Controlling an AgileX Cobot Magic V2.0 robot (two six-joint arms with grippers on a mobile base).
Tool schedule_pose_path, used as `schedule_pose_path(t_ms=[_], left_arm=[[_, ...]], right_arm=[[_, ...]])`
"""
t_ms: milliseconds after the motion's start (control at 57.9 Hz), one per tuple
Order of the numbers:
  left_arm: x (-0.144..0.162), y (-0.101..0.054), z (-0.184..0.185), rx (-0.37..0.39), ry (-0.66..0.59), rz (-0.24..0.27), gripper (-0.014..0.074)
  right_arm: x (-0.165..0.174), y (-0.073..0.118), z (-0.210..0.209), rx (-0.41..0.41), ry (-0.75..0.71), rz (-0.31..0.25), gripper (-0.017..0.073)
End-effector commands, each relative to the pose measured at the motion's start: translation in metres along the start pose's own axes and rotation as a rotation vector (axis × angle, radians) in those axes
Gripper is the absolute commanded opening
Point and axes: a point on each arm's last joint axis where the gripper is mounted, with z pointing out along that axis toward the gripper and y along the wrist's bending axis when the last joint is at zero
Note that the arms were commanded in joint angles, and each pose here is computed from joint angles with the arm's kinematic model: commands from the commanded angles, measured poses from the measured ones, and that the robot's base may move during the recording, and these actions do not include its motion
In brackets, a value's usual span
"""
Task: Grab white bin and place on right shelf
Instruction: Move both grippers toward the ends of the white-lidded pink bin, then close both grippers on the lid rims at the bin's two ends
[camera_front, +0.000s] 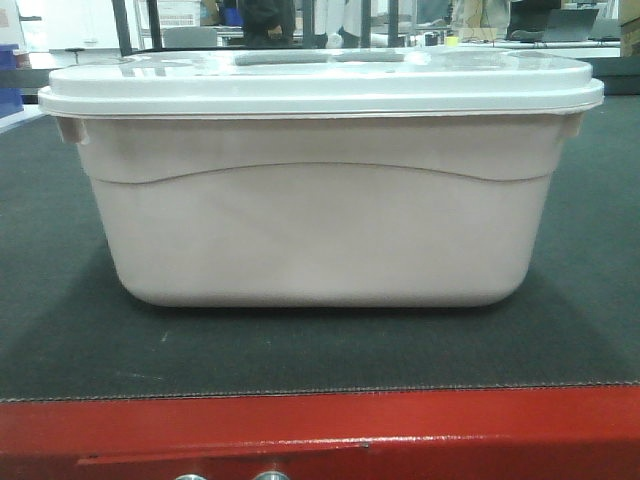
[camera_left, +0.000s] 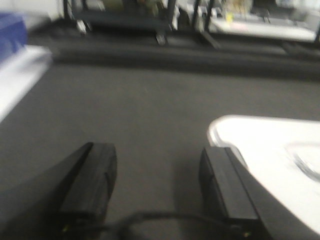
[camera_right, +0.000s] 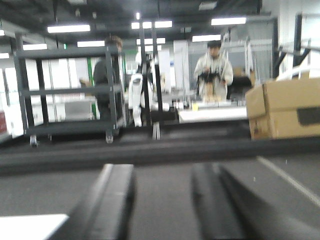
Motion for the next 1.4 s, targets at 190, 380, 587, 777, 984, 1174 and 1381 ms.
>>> schedule_pose_path(t_ms=[190, 380, 587, 777, 984, 1174, 1381], left_arm=[[-0.035, -0.018, 0.051, 0.127, 0.373, -0.133, 0.0318], [-0.062, -0.015, 0.087, 0.120, 0.440, -0.102, 0.0318], [-0.069, 0.008, 0.113, 0.203, 0.520, -0.151, 0.0318], [-0.063, 0.033, 0.137, 0.382, 0.505, -0.292, 0.0318], [-0.039, 0.046, 0.170, 0.621, 0.583, -0.436, 0.0318], [-0.021, 0.056, 0.193, 0.668, 0.608, -0.530, 0.0318], [-0.008, 0.064, 0.206, 0.665, 0.641, -0.577, 0.0316]], right_arm=[[-0.028, 0.008, 0.046, -0.020, 0.267, 0.036, 0.0623], [-0.040, 0.021, 0.080, -0.083, 0.474, 0.192, 0.0623], [-0.041, 0.024, 0.123, -0.108, 0.707, 0.264, 0.0623], [-0.023, 0.009, 0.154, -0.183, 0.844, 0.366, 0.0623], [0.004, -0.013, 0.181, -0.483, 0.848, 0.578, 0.0623], [0.042, -0.028, 0.202, -0.644, 0.883, 0.772, 0.0623], [0.088, -0.038, 0.205, -0.614, 0.967, 0.877, 0.0623]])
